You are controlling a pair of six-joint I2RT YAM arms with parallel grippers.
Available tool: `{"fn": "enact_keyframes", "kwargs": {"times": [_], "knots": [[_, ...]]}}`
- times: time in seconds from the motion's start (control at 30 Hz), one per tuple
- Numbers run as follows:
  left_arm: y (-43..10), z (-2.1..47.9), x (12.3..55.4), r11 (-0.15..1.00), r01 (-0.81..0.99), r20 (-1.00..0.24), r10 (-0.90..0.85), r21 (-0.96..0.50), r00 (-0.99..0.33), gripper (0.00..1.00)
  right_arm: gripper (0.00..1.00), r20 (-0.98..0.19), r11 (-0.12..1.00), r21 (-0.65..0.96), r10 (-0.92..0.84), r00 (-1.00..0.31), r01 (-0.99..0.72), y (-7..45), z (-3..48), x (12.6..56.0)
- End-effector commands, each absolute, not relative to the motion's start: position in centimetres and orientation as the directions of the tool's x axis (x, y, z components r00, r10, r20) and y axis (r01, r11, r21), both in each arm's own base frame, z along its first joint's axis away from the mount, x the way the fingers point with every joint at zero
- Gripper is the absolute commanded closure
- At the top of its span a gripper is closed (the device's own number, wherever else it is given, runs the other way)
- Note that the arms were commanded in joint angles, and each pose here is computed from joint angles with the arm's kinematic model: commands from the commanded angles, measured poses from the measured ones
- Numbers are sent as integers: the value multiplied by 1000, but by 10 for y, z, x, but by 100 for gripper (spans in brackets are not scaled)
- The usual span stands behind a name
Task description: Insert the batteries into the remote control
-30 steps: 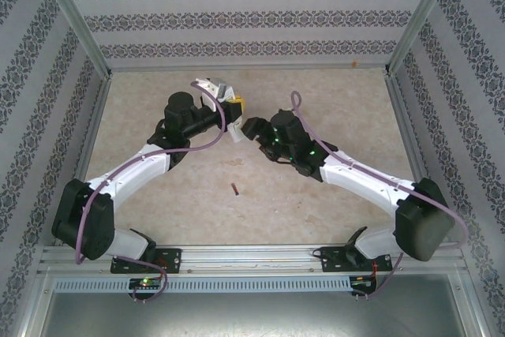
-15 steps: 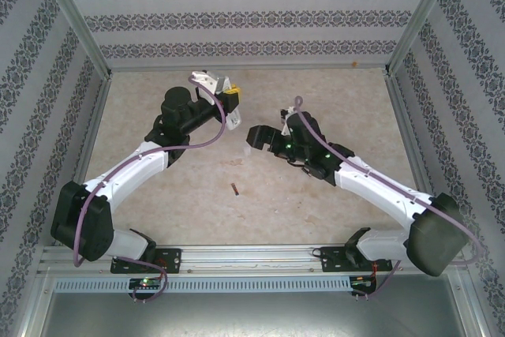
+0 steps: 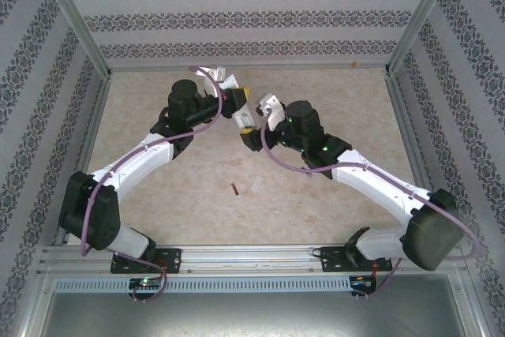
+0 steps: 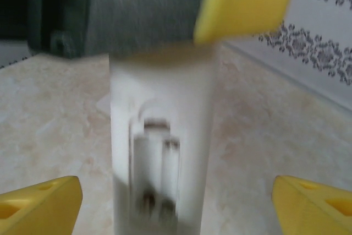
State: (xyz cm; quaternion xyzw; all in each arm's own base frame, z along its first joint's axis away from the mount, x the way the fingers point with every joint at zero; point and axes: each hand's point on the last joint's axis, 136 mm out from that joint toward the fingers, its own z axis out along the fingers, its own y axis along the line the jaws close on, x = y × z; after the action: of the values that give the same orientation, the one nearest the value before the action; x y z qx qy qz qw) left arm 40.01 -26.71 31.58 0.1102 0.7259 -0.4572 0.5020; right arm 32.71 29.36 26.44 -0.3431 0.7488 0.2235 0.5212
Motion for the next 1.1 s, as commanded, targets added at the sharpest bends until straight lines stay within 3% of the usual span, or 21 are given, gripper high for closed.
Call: {"fn": "enact_keyframes", "kwargs": {"times": [0.0,0.13,0.3,0.33,0.37,0.43,0.47,0.53,0.7,0.93,1.07], "knots": [[-278,344,397,435,623,-759,-382,-650,-526,100,16,-943,612,-95,-308,-126,-785,312,283,335],[-282,345,397,404,619,-739,-385,-673,-552,100,26,-924,615,-54,-329,-194,-787,322,269,340],[-283,348,395,396,629,-742,-381,-670,-551,100,52,-916,669,-42,-322,-238,-742,314,263,346],[-281,348,395,407,630,-750,-379,-661,-542,94,56,-916,691,-27,-307,-258,-723,310,265,347],[-281,348,395,419,637,-762,-375,-647,-528,79,58,-916,714,-3,-284,-285,-701,304,265,348],[-272,348,397,467,634,-787,-384,-616,-483,34,63,-902,777,91,-202,-383,-622,287,256,353],[-265,345,398,509,618,-801,-388,-599,-457,20,64,-880,808,144,-160,-448,-571,278,244,355],[-247,333,402,609,552,-820,-390,-570,-418,9,65,-823,858,184,-132,-553,-479,260,211,354],[-222,283,397,746,425,-836,-320,-513,-446,4,62,-669,934,153,-143,-729,-323,233,128,346],[-221,248,379,697,408,-783,-368,-589,-502,4,62,-532,958,101,-175,-828,-268,231,56,349],[-221,241,376,689,402,-770,-370,-603,-520,4,55,-502,977,57,-151,-851,-207,224,36,353]]}}
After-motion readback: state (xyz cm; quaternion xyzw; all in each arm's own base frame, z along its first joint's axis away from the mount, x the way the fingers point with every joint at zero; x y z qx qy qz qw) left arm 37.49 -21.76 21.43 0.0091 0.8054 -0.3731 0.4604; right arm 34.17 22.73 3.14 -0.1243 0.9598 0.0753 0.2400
